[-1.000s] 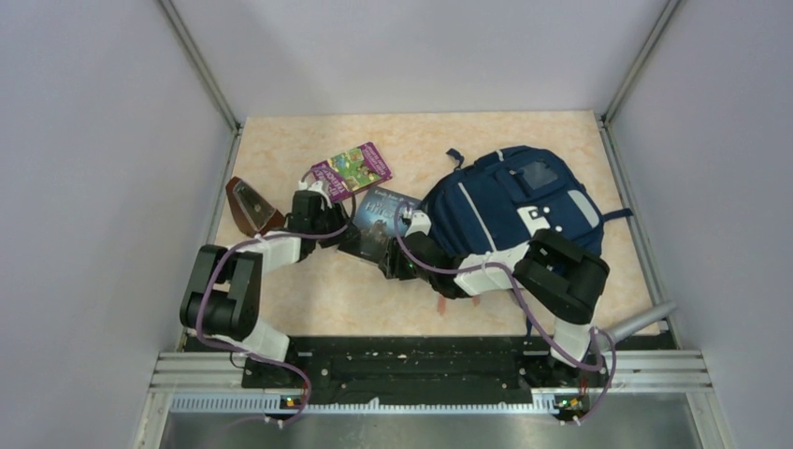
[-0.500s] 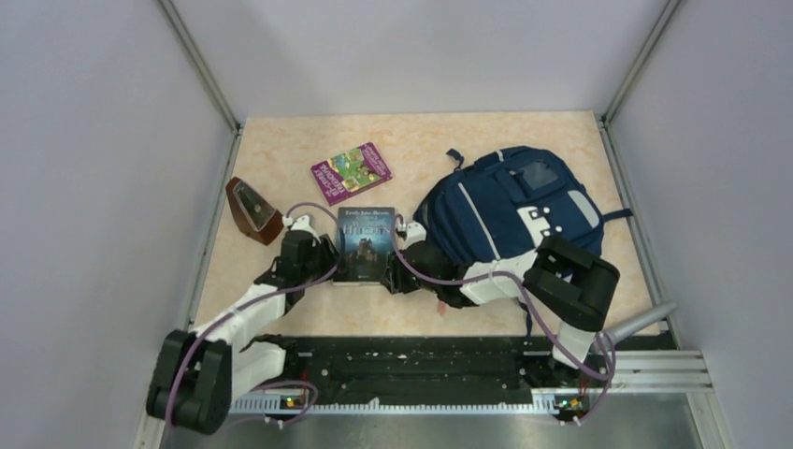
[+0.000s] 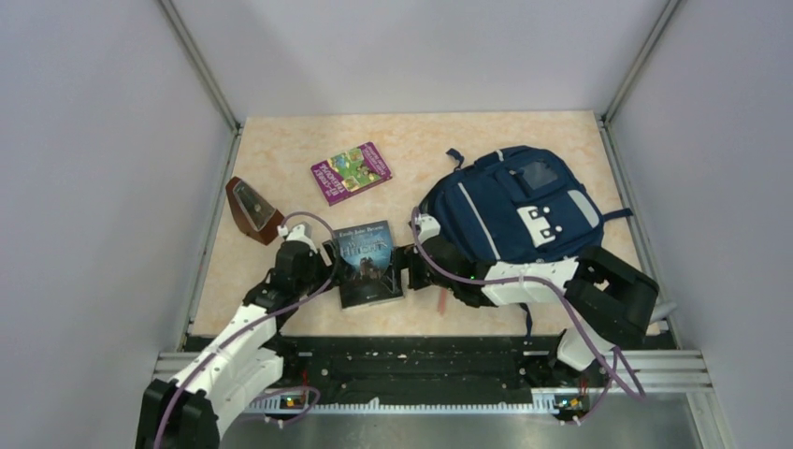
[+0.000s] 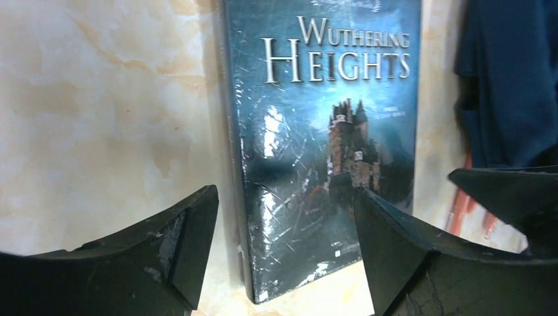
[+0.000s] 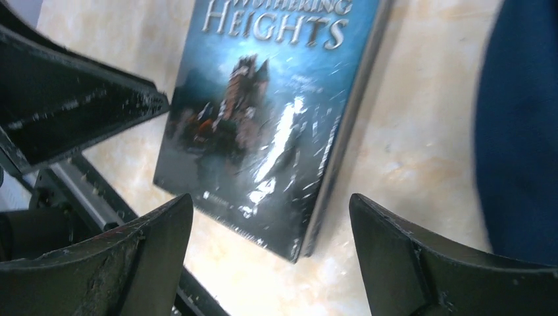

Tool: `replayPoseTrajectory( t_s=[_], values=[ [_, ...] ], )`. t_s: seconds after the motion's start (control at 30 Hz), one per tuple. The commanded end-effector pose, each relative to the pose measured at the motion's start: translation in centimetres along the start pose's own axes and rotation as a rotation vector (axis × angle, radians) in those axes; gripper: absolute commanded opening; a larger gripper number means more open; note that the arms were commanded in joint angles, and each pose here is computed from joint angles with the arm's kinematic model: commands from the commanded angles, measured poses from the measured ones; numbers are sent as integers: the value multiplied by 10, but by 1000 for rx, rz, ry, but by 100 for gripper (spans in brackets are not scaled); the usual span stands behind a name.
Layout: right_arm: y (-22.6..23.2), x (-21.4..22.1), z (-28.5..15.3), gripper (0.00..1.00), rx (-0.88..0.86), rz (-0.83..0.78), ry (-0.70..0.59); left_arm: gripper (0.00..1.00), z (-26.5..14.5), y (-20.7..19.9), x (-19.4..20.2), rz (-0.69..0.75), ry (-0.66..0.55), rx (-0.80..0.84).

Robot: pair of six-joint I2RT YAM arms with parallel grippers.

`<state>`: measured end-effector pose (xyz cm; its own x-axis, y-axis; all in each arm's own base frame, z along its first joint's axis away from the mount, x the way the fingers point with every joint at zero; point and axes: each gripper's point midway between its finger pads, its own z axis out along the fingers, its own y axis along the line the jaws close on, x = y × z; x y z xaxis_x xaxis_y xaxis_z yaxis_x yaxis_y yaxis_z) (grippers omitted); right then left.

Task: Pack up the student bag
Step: Pick up the book from the center of the board.

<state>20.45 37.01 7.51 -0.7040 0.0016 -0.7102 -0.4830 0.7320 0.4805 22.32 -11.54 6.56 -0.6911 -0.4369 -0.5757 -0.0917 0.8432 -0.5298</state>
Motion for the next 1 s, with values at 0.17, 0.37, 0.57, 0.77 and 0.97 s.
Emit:
replayPoseTrajectory(
  t_s=[0.17, 0.37, 0.57, 0.77, 0.97],
  values=[
    [-11, -18, 22, 87, -40, 26, 21, 81, 24, -11, -16, -34, -10, -3],
    [-2, -8, 36, 76, -98, 44, 80, 74, 36, -22, 1, -61, 75, 75],
    [2, 2, 44, 69, -137, 68, 106, 65, 39, -40, 6, -98, 99, 181],
    [5, 5, 44, 56, -155, 103, 114, 62, 22, -72, -16, -89, 65, 294],
    [31, -17, 26, 51, -271, 173, 33, 59, 9, -92, -25, -75, 73, 364]
  ],
)
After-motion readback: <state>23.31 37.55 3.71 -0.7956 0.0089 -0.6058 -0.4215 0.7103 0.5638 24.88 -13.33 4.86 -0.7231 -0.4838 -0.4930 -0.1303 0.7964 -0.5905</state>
